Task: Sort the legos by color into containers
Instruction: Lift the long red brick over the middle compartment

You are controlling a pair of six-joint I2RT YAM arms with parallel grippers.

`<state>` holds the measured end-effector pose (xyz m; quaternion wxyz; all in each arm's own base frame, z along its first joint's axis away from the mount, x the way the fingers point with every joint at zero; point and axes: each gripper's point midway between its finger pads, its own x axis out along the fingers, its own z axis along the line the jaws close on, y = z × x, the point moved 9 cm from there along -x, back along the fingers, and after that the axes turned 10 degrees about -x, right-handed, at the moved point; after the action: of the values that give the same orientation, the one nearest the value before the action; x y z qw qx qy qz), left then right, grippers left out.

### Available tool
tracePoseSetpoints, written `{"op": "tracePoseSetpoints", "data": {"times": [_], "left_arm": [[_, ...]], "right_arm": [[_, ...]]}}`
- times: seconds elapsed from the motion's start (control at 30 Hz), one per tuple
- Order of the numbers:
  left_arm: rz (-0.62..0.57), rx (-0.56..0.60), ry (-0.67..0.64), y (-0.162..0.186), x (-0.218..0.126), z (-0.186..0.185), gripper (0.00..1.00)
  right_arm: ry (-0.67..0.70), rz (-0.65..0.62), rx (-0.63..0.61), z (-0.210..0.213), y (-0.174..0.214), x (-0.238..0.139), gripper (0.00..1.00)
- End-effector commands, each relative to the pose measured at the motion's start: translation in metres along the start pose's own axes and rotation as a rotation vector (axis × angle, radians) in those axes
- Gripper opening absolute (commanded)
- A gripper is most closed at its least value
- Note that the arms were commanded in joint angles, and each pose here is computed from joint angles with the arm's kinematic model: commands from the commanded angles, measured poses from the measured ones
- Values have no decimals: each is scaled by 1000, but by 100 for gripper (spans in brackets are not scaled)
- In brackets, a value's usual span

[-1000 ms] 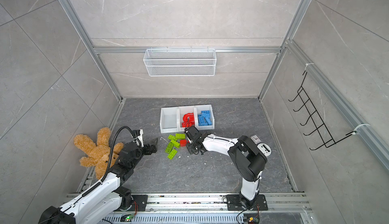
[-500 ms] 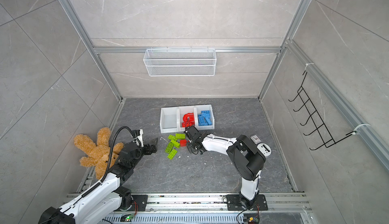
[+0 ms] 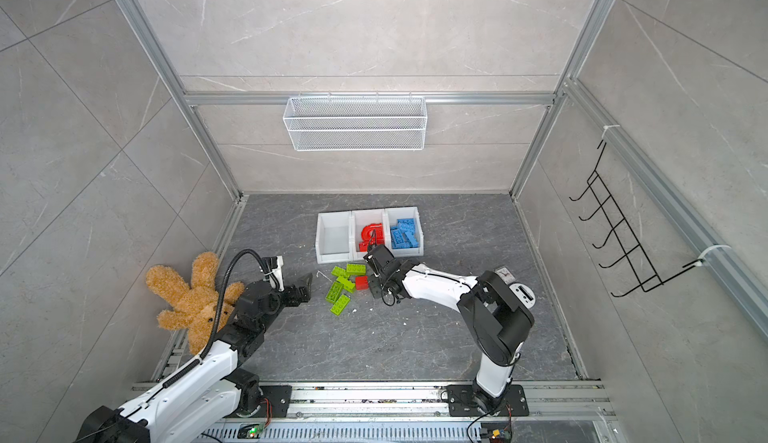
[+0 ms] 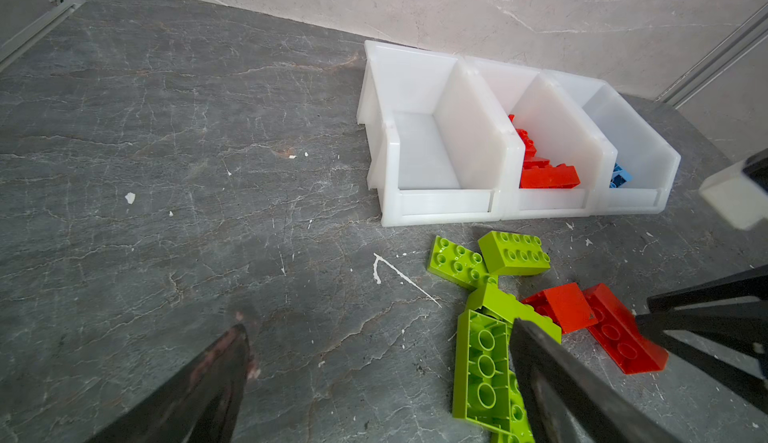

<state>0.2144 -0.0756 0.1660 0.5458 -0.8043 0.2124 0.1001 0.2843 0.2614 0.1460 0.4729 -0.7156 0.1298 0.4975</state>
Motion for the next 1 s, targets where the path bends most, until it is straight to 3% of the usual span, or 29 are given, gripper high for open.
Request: {"op": "tracePoseSetpoints", "data": {"times": [0.0,0.13,0.23,0.53,0.8,0.97], "left_arm": [[-61,3,46,-19,-1,-10,100],[-54,3,48,-17,0,-10,99],[-54,5,39,-18,1,-9,100],[-56,0,46,-18,0,-10,99],[-57,1,40,-18,0,-9,99],[-58,3,39,-18,-1,-9,100]], "right_arm": [[10,-121,28,-7,-40,-21,29],[3,-135,21,-11,-65,-17,26],[5,-92,-22,-10,-70,-16,43],[14,136,-124,0,-16,-1,52],[67,214,-138,2,2,23,55],[44,240,-141,6,7,38,51]]}}
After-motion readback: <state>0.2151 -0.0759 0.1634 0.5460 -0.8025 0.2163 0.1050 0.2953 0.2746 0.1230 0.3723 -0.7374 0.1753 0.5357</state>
